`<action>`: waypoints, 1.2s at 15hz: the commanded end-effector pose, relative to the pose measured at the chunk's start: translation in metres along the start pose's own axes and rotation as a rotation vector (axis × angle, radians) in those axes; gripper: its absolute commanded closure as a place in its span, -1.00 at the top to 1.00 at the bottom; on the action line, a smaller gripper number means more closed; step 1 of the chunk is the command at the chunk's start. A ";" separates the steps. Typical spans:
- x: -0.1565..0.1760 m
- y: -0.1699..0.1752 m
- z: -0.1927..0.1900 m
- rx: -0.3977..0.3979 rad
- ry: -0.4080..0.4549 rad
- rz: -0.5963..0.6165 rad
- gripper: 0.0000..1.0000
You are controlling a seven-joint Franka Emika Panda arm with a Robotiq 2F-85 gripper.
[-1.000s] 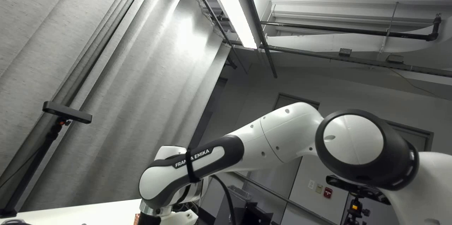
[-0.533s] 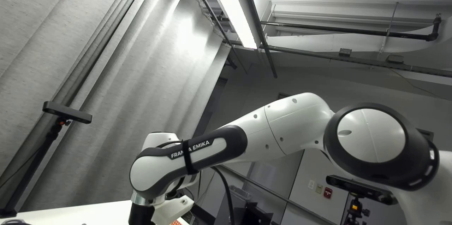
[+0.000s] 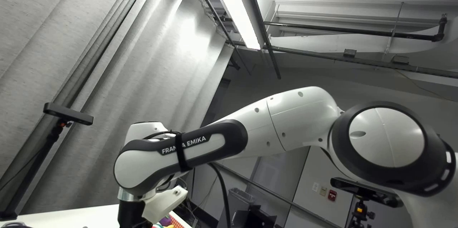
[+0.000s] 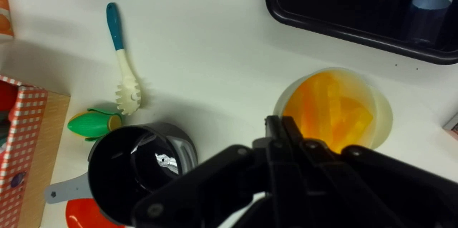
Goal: Pick up the bowl on the right and pout its contents in the bowl on the left.
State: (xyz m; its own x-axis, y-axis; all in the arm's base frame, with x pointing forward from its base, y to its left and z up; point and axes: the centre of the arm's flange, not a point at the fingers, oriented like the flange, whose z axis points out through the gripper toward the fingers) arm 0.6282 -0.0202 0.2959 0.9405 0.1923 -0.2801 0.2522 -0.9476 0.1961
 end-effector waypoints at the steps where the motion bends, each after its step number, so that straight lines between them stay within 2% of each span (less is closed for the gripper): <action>1: 0.012 -0.009 -0.006 -0.048 -0.040 -0.005 -0.98; 13: 0.035 -0.043 0.019 -0.100 -0.098 0.027 -0.98; 18: 0.041 -0.059 0.026 -0.178 -0.166 0.051 -0.98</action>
State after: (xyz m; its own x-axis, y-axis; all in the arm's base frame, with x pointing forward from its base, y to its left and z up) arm 0.6343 0.0261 0.2503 0.9162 0.1270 -0.3801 0.2551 -0.9162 0.3090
